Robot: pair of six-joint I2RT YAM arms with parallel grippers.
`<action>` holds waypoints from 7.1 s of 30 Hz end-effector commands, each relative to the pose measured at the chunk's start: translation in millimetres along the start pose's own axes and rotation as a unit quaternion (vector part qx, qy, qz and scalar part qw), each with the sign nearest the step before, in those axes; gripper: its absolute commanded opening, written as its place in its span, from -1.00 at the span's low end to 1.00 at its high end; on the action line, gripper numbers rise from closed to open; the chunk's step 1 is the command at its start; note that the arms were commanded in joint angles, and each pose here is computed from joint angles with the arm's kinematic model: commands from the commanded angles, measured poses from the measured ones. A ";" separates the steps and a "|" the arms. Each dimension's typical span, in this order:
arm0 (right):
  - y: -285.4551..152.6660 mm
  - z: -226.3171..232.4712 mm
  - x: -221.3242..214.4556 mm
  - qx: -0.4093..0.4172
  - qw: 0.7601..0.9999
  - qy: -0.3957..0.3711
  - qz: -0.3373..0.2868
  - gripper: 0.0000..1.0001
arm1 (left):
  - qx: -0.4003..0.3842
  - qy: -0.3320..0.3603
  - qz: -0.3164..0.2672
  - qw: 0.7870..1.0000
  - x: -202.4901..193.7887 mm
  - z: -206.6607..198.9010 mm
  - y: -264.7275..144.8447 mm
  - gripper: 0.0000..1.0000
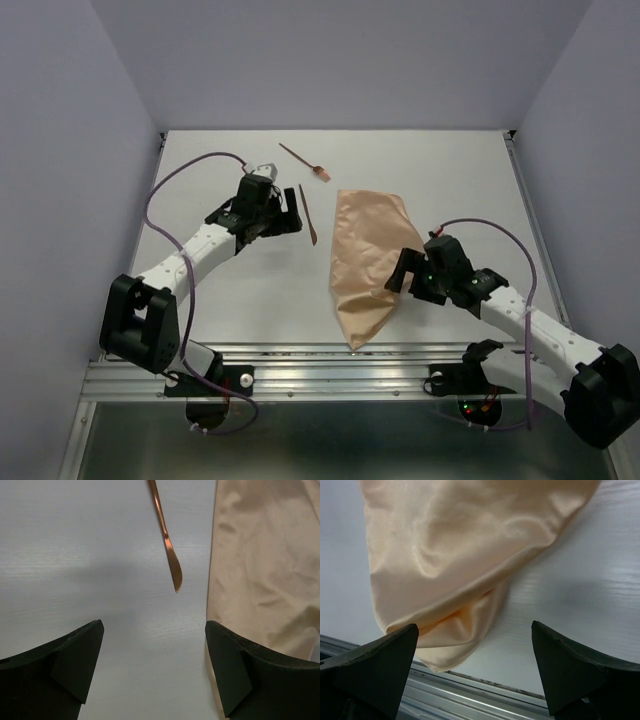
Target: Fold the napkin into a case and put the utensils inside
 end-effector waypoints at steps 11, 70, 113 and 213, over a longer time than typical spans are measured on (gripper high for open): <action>19.2 34.2 -40.1 0.038 0.997 -0.062 0.027 0.71 | -0.094 -0.029 0.039 0.994 -12.3 -74.0 24.5 0.88; 33.1 18.3 -41.9 -0.039 0.999 -0.027 0.001 0.57 | 0.097 0.069 0.053 0.991 57.8 -60.1 120.5 -1.00; -37.9 -6.9 107.8 -0.165 0.963 0.035 -0.210 0.13 | -0.113 -0.012 -0.023 0.993 28.1 -43.9 -14.7 -1.00; 101.2 -83.0 92.3 -0.246 0.960 0.123 -0.057 -0.64 | -0.064 -0.072 0.023 0.995 44.5 -34.4 68.1 -1.00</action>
Point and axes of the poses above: each gripper's point midway between its finger pads, its own y axis out along the fingers, its own z axis along the line the jaws close on, x = y × z, the point moved 3 cm from there along -y, back along the fingers, and after that the axes turned 10 degrees about y, right-handed, at the moved point
